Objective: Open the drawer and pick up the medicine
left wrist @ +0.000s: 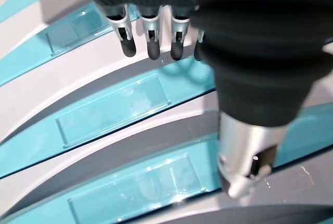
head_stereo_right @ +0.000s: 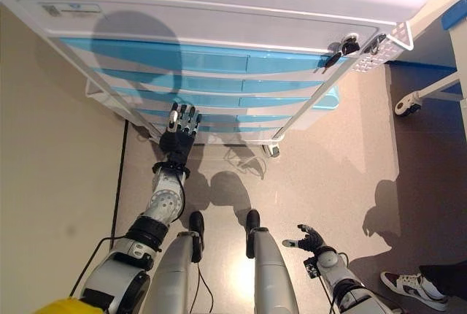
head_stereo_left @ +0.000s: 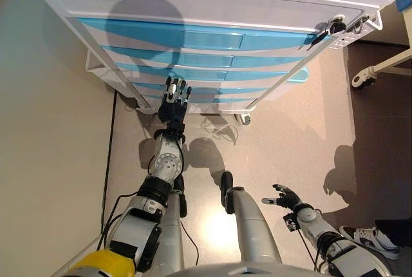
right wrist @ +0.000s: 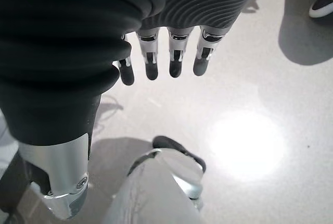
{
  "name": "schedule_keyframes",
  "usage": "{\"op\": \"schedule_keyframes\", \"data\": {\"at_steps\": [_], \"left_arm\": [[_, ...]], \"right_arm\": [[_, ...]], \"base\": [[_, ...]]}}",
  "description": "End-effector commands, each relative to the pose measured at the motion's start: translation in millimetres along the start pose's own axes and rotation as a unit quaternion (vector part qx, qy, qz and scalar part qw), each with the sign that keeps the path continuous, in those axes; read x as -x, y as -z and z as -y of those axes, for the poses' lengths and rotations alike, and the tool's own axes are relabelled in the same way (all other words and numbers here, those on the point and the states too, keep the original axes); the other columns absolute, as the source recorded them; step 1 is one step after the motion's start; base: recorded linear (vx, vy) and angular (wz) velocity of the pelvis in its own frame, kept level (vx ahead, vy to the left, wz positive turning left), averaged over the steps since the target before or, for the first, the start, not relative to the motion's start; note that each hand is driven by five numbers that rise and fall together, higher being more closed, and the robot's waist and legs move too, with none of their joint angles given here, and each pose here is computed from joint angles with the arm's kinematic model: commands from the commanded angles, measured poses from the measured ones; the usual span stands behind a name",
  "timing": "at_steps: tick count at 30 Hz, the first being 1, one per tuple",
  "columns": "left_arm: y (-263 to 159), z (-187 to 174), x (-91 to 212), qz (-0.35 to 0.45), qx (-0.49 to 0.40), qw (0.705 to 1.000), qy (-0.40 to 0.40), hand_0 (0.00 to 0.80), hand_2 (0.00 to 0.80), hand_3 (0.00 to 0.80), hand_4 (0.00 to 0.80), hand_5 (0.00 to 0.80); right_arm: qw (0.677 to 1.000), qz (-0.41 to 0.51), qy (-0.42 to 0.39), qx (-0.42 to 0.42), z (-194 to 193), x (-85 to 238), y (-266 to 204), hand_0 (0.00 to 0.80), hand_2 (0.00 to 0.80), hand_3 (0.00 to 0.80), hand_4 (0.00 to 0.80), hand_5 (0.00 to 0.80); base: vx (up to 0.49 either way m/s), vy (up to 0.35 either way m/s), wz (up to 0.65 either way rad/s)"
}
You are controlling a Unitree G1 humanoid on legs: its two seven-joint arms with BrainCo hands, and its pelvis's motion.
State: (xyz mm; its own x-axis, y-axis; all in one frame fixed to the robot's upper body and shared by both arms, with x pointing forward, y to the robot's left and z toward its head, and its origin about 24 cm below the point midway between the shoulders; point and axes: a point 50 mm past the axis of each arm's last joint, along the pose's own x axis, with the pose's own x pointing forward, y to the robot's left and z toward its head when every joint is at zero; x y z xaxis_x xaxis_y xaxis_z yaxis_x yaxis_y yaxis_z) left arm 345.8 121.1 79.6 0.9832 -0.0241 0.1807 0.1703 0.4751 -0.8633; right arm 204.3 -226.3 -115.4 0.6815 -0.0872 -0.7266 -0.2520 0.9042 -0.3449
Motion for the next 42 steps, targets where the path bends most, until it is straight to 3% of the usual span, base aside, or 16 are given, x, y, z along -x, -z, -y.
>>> {"op": "schedule_keyframes", "data": {"at_steps": [1,20,40,41,42], "left_arm": [[-8,78,-18,0.025,0.005,0.983,0.183,0.000,0.000,0.000,0.000,0.000],[-1,111,-11,0.000,0.031,0.963,0.268,0.000,0.000,0.000,0.000,0.000],[5,100,-11,-0.017,0.045,0.970,0.239,0.000,0.000,0.000,0.000,0.000],[5,100,-11,-0.017,0.045,0.970,0.239,0.050,0.050,0.050,0.050,0.050],[4,99,-11,-0.015,0.048,0.971,0.235,0.370,0.370,0.370,0.370,0.370]], "right_arm": [[1.000,-0.022,0.015,0.007,16,6,18,0.000,0.000,0.000,0.000,0.000],[1.000,-0.030,0.004,0.009,12,7,23,0.000,0.000,0.000,0.000,0.000],[0.999,-0.052,-0.003,0.017,9,9,33,0.000,0.000,0.000,0.000,0.000],[0.999,-0.052,-0.003,0.017,9,9,33,0.000,0.000,0.000,0.000,0.000],[0.998,-0.052,-0.003,0.017,8,10,34,0.000,0.000,0.000,0.000,0.000]], "base": [[0.000,0.000,0.00],[-0.002,-0.016,0.02],[0.000,0.000,0.00],[0.000,0.000,0.00],[-0.001,0.006,-0.03]]}}
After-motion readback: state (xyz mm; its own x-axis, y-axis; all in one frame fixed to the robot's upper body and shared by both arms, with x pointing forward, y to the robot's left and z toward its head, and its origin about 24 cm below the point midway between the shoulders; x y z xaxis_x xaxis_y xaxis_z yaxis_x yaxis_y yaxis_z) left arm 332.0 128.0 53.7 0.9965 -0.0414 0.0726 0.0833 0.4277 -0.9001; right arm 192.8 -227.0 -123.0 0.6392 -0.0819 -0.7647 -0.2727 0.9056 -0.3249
